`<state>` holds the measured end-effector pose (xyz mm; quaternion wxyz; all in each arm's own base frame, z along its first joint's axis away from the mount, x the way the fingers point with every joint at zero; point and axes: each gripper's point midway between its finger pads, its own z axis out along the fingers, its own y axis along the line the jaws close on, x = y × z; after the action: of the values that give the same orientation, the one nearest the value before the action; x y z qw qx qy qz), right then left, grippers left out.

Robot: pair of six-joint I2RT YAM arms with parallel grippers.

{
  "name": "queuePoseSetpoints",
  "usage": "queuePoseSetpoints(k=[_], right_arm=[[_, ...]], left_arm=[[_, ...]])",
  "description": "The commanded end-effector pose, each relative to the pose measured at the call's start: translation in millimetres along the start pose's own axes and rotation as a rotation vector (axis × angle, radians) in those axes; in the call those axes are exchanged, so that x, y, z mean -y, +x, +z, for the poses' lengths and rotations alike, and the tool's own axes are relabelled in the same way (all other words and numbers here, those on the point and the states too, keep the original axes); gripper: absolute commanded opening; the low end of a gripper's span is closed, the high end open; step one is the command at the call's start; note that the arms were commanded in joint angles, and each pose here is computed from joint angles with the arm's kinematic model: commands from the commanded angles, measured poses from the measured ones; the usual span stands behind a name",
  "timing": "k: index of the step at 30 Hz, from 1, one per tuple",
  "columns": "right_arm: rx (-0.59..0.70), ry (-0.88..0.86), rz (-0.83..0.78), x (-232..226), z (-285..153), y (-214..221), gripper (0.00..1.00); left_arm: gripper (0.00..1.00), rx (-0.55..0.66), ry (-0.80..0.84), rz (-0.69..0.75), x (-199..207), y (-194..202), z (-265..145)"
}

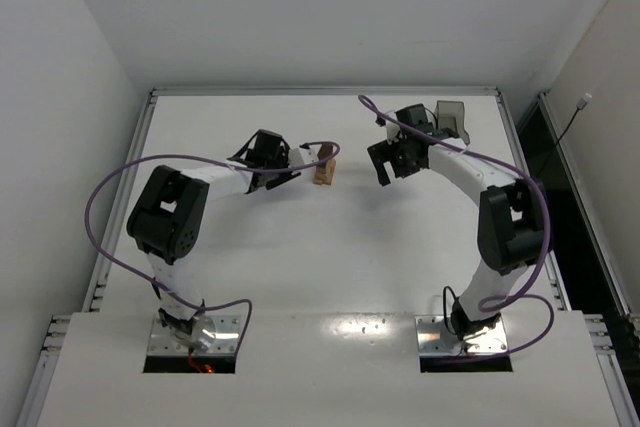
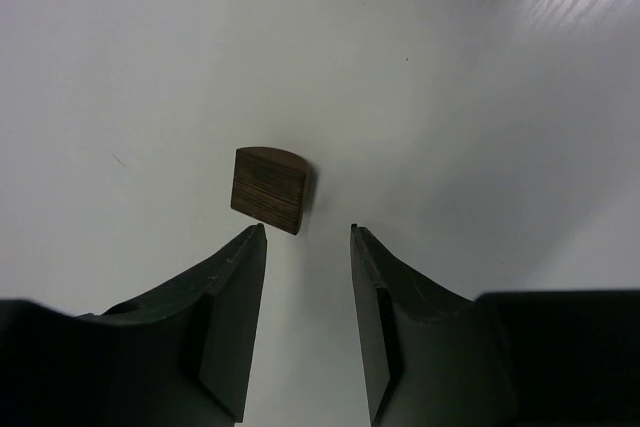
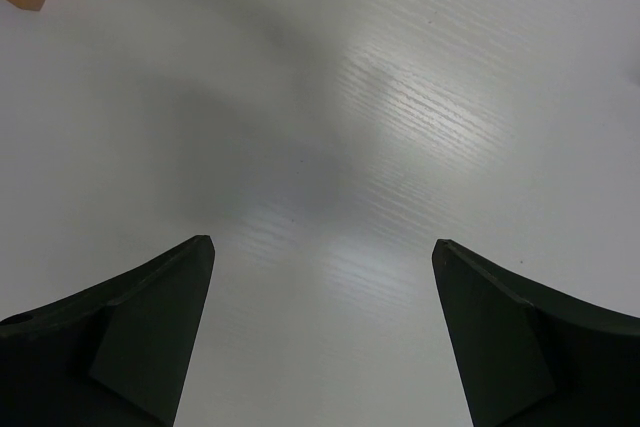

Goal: Build the wood block tower

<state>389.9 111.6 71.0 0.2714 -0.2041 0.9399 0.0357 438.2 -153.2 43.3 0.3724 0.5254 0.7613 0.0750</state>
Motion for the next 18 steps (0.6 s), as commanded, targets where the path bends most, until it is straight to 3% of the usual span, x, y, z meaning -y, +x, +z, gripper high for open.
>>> queuePoseSetpoints(k=[1,18], right_arm=[[0.048,0.010,-0.003,3.7,-2.8,-17.6,0.88],[0.019,0.002,0.005,6.1,8.7,-15.1,0.88]], left_arm=[[0.36,0.035,0.001,0.008,-5.4,-13.9,6.2],[0.37,0.000,-0.003,0.001,-13.6,-10.2,31.0]])
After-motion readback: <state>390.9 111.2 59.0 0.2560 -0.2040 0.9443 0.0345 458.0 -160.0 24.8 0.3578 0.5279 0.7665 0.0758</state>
